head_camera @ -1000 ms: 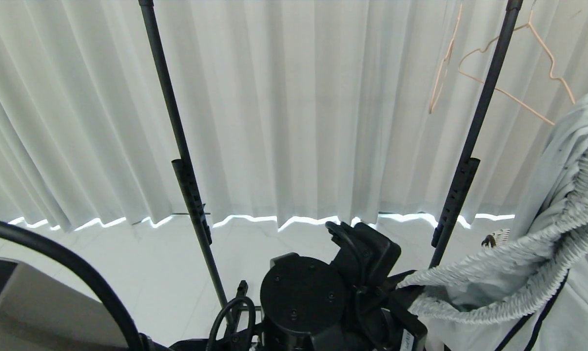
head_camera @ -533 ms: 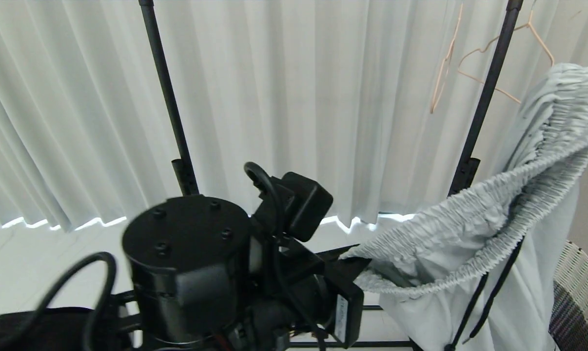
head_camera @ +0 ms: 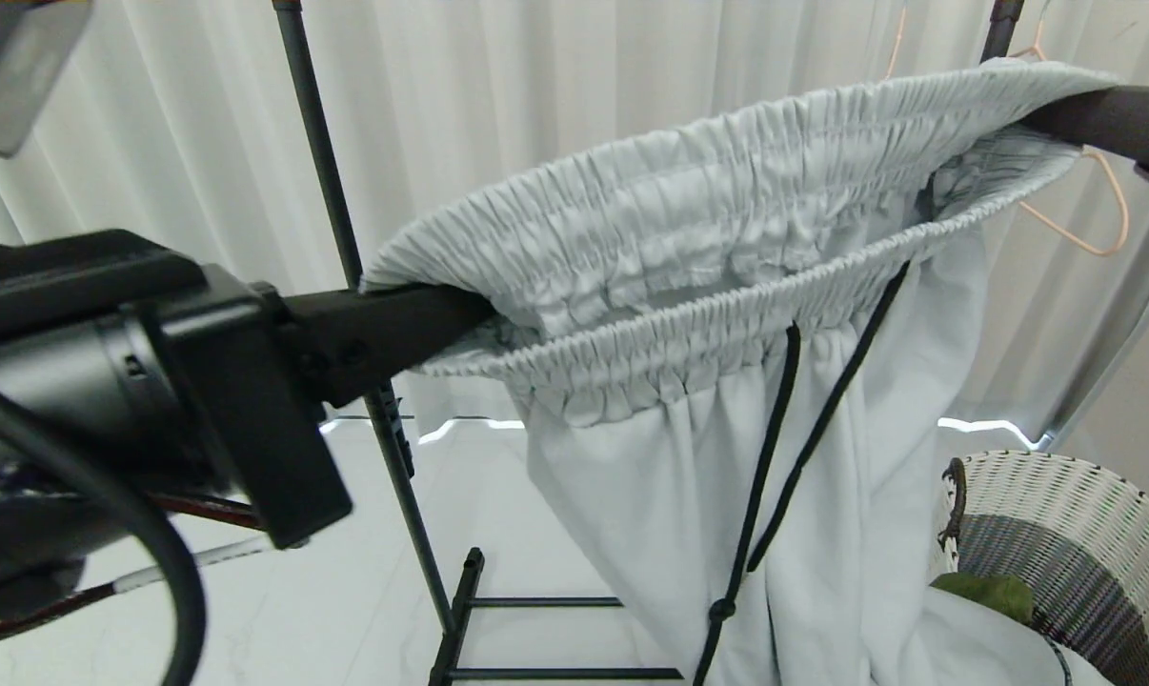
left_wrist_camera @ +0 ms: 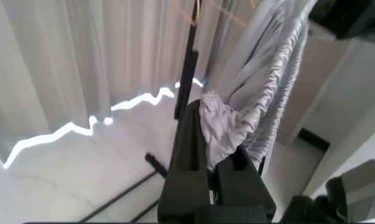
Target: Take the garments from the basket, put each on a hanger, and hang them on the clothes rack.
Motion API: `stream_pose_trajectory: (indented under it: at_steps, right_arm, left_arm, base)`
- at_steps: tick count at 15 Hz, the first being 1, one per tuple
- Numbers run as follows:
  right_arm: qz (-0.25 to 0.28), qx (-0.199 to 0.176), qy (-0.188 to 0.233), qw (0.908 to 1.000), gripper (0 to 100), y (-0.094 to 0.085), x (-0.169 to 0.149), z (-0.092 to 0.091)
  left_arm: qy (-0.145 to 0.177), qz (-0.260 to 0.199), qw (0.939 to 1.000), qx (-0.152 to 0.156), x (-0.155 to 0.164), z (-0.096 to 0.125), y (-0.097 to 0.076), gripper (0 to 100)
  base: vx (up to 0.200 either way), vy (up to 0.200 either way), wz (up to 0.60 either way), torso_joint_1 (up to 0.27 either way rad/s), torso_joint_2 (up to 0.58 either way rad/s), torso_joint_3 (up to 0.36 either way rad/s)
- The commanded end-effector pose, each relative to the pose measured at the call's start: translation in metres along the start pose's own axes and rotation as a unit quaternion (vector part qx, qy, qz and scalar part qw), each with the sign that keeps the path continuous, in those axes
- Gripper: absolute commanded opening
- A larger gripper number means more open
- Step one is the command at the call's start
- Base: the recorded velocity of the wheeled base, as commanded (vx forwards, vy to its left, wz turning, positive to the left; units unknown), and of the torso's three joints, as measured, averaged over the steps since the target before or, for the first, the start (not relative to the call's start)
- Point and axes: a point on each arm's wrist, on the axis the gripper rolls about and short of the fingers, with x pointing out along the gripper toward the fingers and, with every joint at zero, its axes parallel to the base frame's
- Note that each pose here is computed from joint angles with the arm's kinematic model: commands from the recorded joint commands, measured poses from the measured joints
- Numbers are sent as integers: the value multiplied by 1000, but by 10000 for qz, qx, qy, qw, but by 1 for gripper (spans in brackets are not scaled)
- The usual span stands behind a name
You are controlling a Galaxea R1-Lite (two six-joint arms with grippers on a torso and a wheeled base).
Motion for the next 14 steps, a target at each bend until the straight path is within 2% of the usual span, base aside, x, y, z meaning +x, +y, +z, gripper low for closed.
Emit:
stream_pose_trajectory:
  at_steps: [1,2,3,4,7,9,11,12,14]
  right_arm:
    - [10,7,5,10000,0,-2,3,0]
    - [9,11,11,10000,0,-2,3,0]
    - [8,21,23,10000,0,-2,3,-1]
    - [8,13,23,10000,0,-1,2,-1]
    - [8,23,35,10000,0,-1,2,-2]
    - [-3,56,76,10000,0,-1,1,-6]
    - [-79,42,77,9999,0,0,-4,-12]
    - [-139,-89,67,9998,0,0,-9,-15]
    - [-152,-235,51,9996,0,3,-13,-17]
  left_arm:
    - [-297,201,9994,2,-17,11,8,0]
    - [-137,458,9988,117,-16,6,16,0]
    - [214,638,9972,330,-17,-6,22,0]
    - [329,730,9957,475,-19,-12,24,0]
    - [161,818,9947,599,-21,-3,23,0]
    - [194,813,9946,623,-20,-5,23,0]
    - [193,804,9917,987,-19,-8,23,0]
    - [156,798,9896,1190,-16,-9,24,0]
    - [145,803,9877,1332,0,-5,23,0]
  base:
    - [0,0,0,0,0,0]
    - [0,0,0,0,0,0]
    - [0,0,0,0,0,0]
    - [0,0,0,0,0,0]
    - [0,0,0,0,0,0]
    - [0,0,0,0,0,0]
    - [0,0,0,0,0,0]
    - [0,0,0,0,0,0]
    - [0,0,0,0,0,0]
